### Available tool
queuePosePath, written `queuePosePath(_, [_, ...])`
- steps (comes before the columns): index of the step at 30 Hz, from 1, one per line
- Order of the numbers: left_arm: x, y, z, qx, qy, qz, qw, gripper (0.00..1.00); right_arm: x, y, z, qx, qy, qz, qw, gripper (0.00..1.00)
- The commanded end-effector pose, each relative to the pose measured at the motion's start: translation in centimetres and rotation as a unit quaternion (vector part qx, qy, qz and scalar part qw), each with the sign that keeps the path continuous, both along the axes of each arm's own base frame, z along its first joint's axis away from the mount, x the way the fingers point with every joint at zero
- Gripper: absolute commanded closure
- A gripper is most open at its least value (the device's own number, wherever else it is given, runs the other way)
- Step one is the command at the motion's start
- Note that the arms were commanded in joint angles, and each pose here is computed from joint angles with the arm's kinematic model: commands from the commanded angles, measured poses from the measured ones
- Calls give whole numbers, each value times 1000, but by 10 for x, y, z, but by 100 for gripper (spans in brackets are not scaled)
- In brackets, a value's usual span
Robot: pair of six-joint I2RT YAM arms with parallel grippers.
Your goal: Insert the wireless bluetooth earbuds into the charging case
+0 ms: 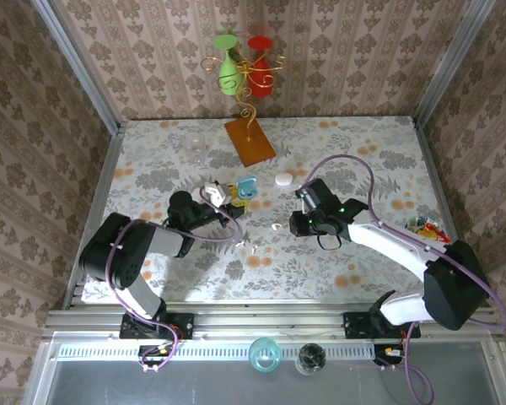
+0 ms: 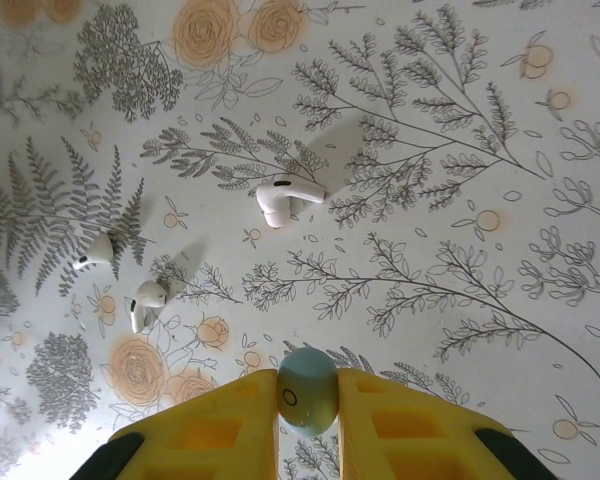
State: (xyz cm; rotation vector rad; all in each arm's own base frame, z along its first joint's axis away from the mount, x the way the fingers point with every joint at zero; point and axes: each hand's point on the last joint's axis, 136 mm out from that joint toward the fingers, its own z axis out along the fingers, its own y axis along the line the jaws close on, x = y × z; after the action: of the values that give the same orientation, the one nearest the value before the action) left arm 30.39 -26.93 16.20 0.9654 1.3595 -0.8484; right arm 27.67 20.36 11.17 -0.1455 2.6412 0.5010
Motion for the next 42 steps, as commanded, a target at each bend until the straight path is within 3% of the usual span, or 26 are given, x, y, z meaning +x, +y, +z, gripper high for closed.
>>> queuePosePath(1, [-1,-8,7,-2,-26,-19,999,66,-3,0,5,40,7,0,999,79])
queuePosePath(6, [-18,-28,6,0,-30,-58,998,65,-1,-3,7,73,14,-6,997,79])
queuePosePath(18, [-27,-48,3,-2,-28,-92,995,65,8,-2,40,173,-3,-13,985,81])
queuePosePath(30, [-36,-64,6,-8,-25,-129,991,66,17,25,83,272,-18,23,962,81])
queuePosePath(42, [-44,-72,11,-14,-24,-153,988,66,35,36,99,273,-31,52,960,81])
